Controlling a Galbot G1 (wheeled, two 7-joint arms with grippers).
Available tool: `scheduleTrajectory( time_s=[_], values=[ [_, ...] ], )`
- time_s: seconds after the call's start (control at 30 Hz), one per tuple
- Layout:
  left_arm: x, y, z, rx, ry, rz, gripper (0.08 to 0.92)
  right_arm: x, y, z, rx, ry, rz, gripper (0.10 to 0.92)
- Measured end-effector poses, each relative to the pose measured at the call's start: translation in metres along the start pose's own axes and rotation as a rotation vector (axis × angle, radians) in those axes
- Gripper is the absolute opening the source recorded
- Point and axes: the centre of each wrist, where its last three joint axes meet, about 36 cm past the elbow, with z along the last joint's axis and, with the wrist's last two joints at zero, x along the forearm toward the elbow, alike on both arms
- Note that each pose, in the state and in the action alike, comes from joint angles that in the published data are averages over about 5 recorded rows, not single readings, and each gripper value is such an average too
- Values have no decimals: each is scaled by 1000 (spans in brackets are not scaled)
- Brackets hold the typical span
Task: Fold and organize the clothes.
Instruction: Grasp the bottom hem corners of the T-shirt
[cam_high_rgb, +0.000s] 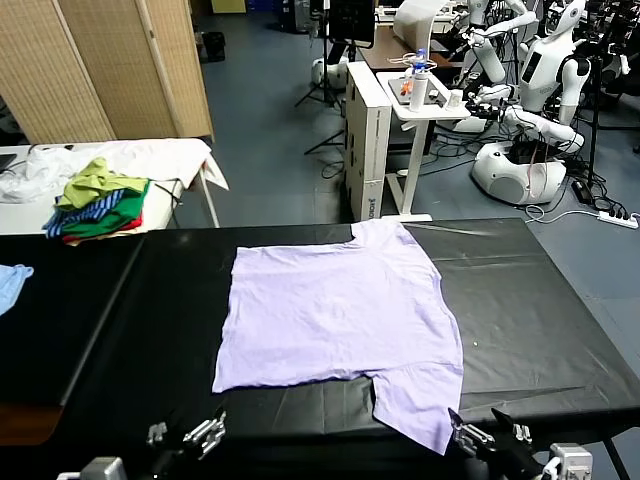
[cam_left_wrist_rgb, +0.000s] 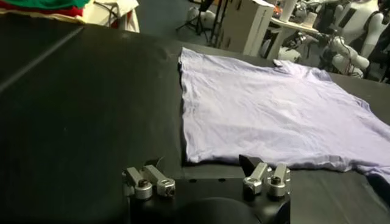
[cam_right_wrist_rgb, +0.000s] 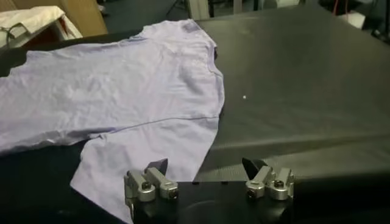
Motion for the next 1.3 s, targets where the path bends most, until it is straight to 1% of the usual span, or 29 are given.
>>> scheduleTrajectory(
  time_s=[0.1, 0.37, 0.47, 0.53, 0.63, 0.73, 0.83, 0.9, 0.93, 1.03, 1.07, 1.1, 1.17, 1.2, 1.27, 1.3],
  values=[
    [-4, 0, 2, 0, -5, -5, 907, -3, 4, 1, 3, -3, -2, 907],
    [-25, 4, 12, 47, -11, -14, 907, -9, 19, 9, 7, 4, -12, 901],
    [-32, 4, 15, 64, -14, -14, 907, -10, 24, 12, -2, 13, -16, 850],
    [-37, 5, 16, 72, -17, -15, 904, -12, 26, 14, -10, 20, -18, 797],
    [-43, 6, 17, 76, -20, -16, 873, -13, 29, 18, -22, 30, -22, 731],
    [-47, 7, 18, 78, -24, -20, 807, -15, 30, 21, -30, 39, -23, 663],
    [-50, 8, 18, 81, -28, -20, 712, -15, 30, 23, -34, 44, -21, 561],
    [-51, 7, 19, 84, -29, -19, 635, -15, 30, 24, -36, 47, -20, 475],
    [-52, 7, 19, 86, -29, -19, 593, -15, 30, 25, -36, 48, -19, 443],
    [-55, 6, 21, 93, -29, -19, 427, -15, 30, 26, -38, 52, -18, 257],
    [-56, 6, 22, 94, -28, -19, 354, -15, 30, 26, -39, 53, -19, 212],
    [-56, 5, 23, 95, -28, -18, 301, -14, 30, 26, -39, 54, -19, 167],
    [-57, 4, 24, 96, -25, -16, 203, -12, 30, 26, -40, 55, -19, 142],
    [-57, 4, 25, 95, -24, -17, 174, -11, 30, 26, -40, 55, -18, 138],
    [-57, 4, 26, 94, -23, -20, 147, -7, 29, 24, -37, 56, -13, 139],
    [-56, 3, 26, 91, -23, -22, 149, -4, 28, 23, -34, 58, -8, 140]
  ],
)
